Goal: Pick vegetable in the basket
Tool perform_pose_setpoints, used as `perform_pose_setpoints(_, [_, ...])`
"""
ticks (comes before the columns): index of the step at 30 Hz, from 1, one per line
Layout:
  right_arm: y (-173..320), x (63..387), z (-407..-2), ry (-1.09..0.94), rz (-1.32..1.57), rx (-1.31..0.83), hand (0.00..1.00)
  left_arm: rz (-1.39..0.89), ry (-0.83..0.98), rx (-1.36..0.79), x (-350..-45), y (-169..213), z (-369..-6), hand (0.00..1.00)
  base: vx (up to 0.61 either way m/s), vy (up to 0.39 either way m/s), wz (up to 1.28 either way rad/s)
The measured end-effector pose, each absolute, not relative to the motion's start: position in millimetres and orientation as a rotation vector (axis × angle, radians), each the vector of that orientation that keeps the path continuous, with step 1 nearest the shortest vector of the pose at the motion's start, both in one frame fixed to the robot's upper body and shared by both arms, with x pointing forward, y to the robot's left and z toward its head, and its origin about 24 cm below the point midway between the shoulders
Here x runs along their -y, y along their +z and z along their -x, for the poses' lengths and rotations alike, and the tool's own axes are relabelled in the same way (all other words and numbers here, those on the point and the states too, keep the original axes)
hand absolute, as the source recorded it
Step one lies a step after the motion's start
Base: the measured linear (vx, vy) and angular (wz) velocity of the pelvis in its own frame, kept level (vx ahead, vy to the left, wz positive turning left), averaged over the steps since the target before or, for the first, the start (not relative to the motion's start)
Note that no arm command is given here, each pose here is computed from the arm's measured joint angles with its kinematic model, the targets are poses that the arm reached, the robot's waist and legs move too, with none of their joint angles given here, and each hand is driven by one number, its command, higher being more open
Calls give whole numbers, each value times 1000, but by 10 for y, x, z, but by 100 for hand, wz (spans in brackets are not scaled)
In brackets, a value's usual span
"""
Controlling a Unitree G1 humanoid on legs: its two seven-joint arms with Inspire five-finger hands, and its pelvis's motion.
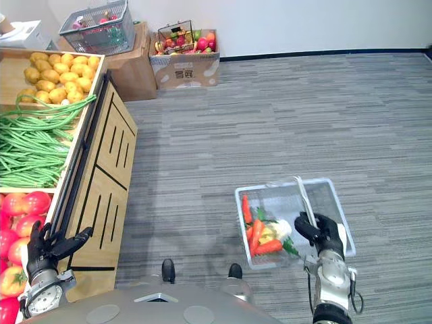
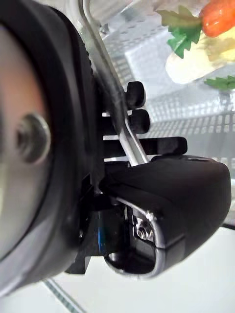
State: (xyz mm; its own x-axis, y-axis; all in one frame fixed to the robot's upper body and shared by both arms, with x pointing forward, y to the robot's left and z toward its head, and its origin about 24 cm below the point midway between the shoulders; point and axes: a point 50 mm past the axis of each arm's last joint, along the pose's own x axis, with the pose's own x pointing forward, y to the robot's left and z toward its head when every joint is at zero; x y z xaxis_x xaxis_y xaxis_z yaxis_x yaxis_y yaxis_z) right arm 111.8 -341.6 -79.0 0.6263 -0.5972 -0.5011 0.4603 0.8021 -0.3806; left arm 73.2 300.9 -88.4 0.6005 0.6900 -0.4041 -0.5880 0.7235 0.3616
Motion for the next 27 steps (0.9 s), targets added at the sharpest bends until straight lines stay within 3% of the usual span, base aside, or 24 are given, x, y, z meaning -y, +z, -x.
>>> perform_pose_setpoints(12, [-1294,3074,-257,-953,-70,-900,0,-171,779,-600,-2961,-992,-649,100,0,-13,-8])
perform_pose_setpoints(27, [-1477,2838,-174,-986,-207,-993,0,-209,724,-637,-2871,-1068,-717,100,-27,4,-4])
